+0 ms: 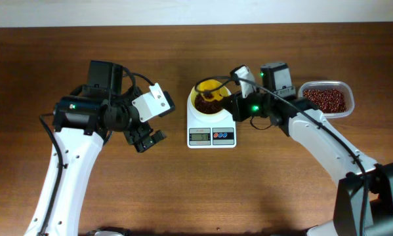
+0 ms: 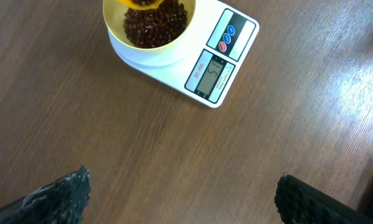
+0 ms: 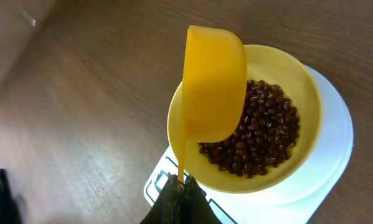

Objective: Scoop item into bowl and weigh 50g on scale
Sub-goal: 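Tip the scoop to pour red beans into the yellow bowl, then move the scoop right and dip it into the bean tub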

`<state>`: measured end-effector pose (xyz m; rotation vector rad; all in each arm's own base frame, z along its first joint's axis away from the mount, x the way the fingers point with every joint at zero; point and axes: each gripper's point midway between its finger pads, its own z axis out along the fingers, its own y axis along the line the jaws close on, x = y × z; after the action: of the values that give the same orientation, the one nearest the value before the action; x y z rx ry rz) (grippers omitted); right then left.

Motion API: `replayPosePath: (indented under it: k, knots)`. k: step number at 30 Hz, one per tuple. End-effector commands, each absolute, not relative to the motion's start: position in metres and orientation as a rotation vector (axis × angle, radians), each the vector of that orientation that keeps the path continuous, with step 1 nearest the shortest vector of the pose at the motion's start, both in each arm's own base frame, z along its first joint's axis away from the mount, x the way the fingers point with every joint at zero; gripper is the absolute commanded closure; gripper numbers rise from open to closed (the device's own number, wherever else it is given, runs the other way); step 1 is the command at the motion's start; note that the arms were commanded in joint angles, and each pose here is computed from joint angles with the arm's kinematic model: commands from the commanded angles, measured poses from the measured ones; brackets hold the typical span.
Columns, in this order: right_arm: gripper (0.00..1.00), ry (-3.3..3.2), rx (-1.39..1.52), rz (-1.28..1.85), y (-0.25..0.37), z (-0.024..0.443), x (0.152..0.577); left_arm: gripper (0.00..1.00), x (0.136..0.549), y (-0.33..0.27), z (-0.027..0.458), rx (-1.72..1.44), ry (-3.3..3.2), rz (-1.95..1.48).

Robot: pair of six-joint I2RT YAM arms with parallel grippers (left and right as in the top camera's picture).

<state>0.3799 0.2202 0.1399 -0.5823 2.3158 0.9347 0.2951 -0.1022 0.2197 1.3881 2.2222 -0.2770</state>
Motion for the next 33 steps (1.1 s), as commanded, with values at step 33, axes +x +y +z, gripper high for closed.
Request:
replayPosePath:
  k: [33]
  knots:
    - [0.96,2.592,-0.161,-0.55,-0.12,0.15,0.363,0.01,0.294,-0.102,0.221,1.375,2.225,-0.283]
